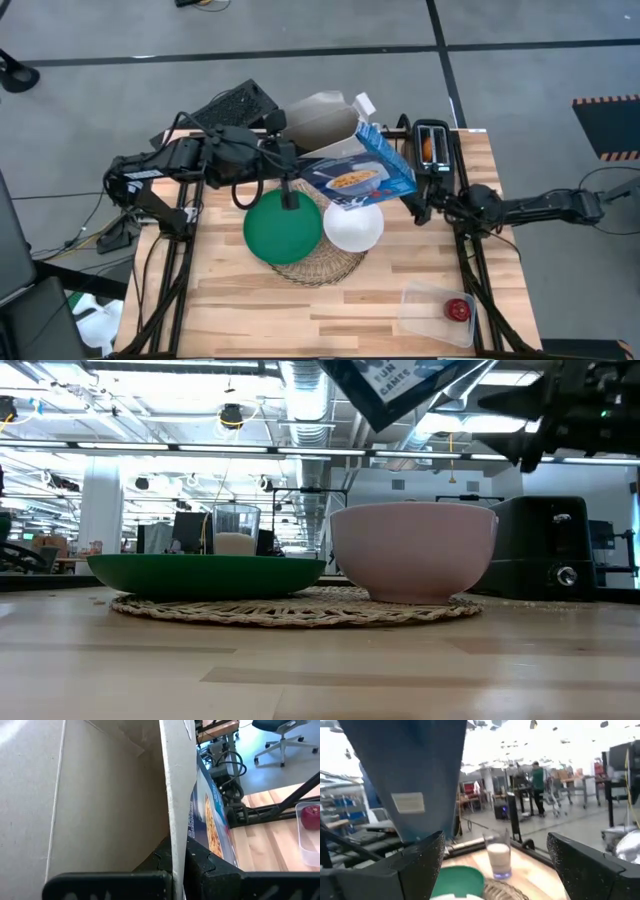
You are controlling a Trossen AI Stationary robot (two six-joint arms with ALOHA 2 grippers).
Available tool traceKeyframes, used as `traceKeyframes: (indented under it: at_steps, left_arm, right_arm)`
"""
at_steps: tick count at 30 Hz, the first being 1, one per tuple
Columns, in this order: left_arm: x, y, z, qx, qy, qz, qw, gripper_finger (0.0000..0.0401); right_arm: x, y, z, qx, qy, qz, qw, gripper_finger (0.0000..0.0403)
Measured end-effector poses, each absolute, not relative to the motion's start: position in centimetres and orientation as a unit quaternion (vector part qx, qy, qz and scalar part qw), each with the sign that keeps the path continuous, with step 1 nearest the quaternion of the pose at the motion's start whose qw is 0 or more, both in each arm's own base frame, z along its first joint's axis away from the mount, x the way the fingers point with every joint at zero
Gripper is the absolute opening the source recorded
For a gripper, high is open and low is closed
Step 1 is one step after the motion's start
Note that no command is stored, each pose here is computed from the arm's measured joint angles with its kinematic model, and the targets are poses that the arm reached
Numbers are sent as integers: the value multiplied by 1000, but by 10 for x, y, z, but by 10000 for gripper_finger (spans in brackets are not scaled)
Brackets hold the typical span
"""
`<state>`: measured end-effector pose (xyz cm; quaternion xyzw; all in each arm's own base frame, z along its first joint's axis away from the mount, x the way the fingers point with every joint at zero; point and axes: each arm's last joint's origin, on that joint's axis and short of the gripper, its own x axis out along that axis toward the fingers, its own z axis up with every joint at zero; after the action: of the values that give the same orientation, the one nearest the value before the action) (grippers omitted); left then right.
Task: Arrange a breakfast setting
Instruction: Pour the cereal into the white bowl from the cereal box
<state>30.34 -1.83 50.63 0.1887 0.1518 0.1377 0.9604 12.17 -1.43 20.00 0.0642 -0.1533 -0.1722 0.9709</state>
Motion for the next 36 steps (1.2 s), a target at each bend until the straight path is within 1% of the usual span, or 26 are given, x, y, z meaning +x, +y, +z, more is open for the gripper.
traceKeyframes:
  at_steps: [8,11,13,18,24,28,32,36]
  left_arm:
    - [304,-18,509,187,140,140,962,0]
    - [309,-19,507,186,137,141,963,0]
    - [312,-20,506,185,134,130,965,0]
    - [324,-21,498,194,143,119,963,0]
    - [326,-22,501,197,125,118,965,0]
    - [327,-22,501,199,123,121,965,0]
    - [327,-22,502,202,121,123,964,0]
    - [327,-22,503,204,117,125,964,0]
  right_arm:
    - [122,-14,201,69,-160,-167,970,375]
    - [124,-11,201,54,-156,-113,980,375]
    - [126,-9,204,46,-172,-79,981,375]
    - [128,-8,210,7,-210,-75,975,375]
    - [130,-8,214,-6,-240,-64,969,374]
    - [134,-6,211,-9,-229,-39,973,373]
    - [136,-6,209,-16,-219,-35,975,373]
    - [136,-5,211,-25,-235,-10,972,373]
